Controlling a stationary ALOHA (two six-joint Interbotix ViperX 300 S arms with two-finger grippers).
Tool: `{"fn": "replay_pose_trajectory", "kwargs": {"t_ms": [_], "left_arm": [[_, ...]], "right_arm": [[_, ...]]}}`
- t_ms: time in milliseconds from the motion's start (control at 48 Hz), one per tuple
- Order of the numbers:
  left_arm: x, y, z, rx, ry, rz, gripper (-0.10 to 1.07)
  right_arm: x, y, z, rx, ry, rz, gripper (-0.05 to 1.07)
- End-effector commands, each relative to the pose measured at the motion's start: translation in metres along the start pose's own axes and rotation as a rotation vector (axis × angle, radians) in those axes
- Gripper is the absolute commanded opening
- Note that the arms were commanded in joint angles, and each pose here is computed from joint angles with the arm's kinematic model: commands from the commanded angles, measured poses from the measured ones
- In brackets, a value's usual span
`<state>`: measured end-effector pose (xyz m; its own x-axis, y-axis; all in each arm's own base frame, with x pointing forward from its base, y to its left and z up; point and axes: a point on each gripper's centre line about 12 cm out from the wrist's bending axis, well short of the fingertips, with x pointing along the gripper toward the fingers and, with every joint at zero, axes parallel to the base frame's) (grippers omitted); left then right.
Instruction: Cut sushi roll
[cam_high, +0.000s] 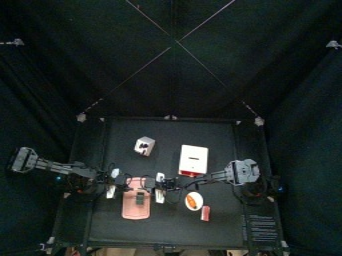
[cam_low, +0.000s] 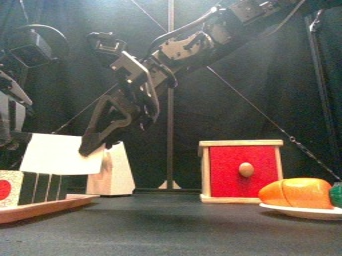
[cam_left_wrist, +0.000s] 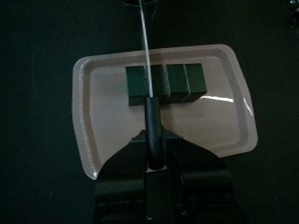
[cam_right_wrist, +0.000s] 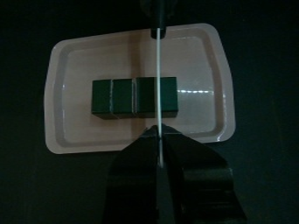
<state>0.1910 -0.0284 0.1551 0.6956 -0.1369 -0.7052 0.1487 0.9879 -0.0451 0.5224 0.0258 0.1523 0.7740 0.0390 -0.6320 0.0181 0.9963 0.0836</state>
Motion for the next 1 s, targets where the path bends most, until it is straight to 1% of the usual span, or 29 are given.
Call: {"fn": "replay_pose_trajectory", "kwargs": {"t_ms": [0,125,375,542,729,979], "left_arm": [[-0.006,0.001,0.022,0.017,-0.072,0.01,0.38],[-0.007,0.001,0.019,0.023,-0.072,0.012,0.38],[-0.01,0.002,0.022,0.039,-0.094,0.02,0.38],[-0.009,0.003,0.018,0.058,-0.082,0.028,0.38],[-0.008,0.004,0.015,0.054,-0.076,0.029,0.38],[-0.006,0.004,0.006,0.038,-0.055,0.025,0.38]], "right_arm": [[-0.021,0.004,0.034,-0.005,-0.11,0.011,0.24],[-0.021,0.004,0.034,-0.005,-0.116,0.012,0.24],[-0.027,0.003,0.04,-0.013,-0.139,0.01,0.24],[-0.025,0.002,0.039,-0.01,-0.139,0.009,0.24],[-0.023,0.001,0.037,-0.01,-0.139,0.009,0.24],[-0.022,0.0,0.034,-0.005,-0.132,0.006,0.24]]}}
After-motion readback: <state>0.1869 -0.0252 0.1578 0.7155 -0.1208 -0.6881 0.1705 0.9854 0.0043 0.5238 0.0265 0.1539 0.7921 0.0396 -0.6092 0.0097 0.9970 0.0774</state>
